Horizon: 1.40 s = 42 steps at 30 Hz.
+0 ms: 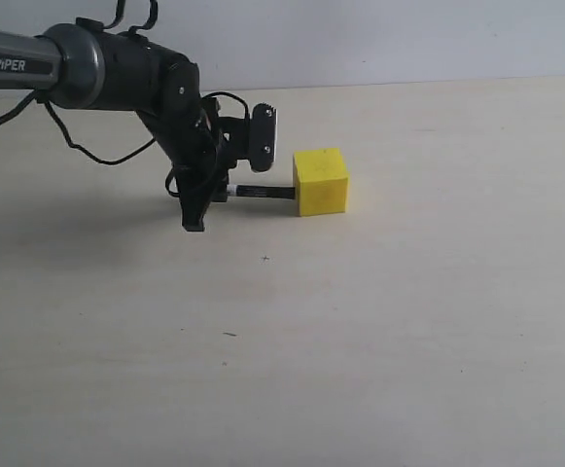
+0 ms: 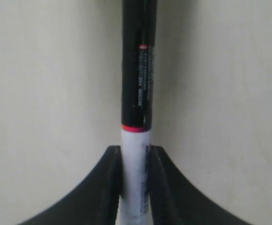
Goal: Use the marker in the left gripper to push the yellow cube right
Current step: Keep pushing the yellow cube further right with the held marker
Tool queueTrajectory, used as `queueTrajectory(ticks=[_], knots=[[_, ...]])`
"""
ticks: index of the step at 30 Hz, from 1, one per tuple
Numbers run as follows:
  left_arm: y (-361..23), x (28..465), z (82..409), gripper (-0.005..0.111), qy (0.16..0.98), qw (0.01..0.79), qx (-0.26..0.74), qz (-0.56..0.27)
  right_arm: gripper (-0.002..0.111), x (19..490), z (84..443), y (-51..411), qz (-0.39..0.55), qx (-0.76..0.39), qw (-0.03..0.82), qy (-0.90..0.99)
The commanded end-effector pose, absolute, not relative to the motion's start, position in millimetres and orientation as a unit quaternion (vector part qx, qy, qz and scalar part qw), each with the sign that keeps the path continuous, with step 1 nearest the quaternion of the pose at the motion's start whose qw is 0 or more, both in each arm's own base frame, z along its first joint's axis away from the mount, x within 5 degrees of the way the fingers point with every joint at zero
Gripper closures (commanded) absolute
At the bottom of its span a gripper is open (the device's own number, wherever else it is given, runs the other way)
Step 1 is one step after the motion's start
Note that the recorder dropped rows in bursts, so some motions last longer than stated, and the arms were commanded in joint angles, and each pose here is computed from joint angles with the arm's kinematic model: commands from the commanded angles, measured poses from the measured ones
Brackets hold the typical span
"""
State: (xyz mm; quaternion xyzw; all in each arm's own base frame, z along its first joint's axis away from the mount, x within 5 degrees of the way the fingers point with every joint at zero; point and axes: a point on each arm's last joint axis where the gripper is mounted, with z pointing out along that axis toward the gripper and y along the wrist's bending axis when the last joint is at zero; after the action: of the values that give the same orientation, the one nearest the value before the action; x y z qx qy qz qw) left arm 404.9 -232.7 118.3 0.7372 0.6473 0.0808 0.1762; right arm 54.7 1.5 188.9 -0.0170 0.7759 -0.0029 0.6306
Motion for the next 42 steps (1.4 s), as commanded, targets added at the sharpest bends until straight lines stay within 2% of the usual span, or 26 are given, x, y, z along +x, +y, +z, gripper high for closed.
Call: queueTrajectory(ticks=[1, 7, 14, 17, 28, 37, 42], knots=[[-221.5, 411.7, 123.0, 0.107, 0.663, 0.171, 0.722, 0.096, 0.108, 54.5, 189.0, 1.6, -0.002, -0.018, 0.635, 0.772], [-210.1, 417.7, 123.0, 0.107, 0.686, 0.173, 0.701, 0.092, 0.108, 54.5, 189.0, 1.6, -0.002, -0.018, 0.635, 0.772], [-264.8, 399.6, 125.2, 0.107, 0.631, 0.239, 0.732, 0.091, 0.108, 54.5, 189.0, 1.6, -0.002, -0.018, 0.635, 0.772], [-278.8, 392.4, 126.9, 0.107, 0.614, 0.245, 0.745, 0.093, 0.108, 54.5, 189.0, 1.6, -0.002, -0.018, 0.635, 0.772], [-257.4, 404.5, 126.2, 0.107, 0.636, 0.231, 0.73, 0.099, 0.108, 54.5, 189.0, 1.6, -0.002, -0.018, 0.635, 0.772], [-307.3, 382.4, 111.4, 0.107, 0.591, 0.264, 0.758, 0.087, 0.108, 54.5, 189.0, 1.6, -0.002, -0.018, 0.635, 0.772], [-305.3, 380.4, 113.4, 0.107, 0.596, 0.244, 0.76, 0.085, 0.108, 54.5, 189.0, 1.6, -0.002, -0.018, 0.635, 0.772]])
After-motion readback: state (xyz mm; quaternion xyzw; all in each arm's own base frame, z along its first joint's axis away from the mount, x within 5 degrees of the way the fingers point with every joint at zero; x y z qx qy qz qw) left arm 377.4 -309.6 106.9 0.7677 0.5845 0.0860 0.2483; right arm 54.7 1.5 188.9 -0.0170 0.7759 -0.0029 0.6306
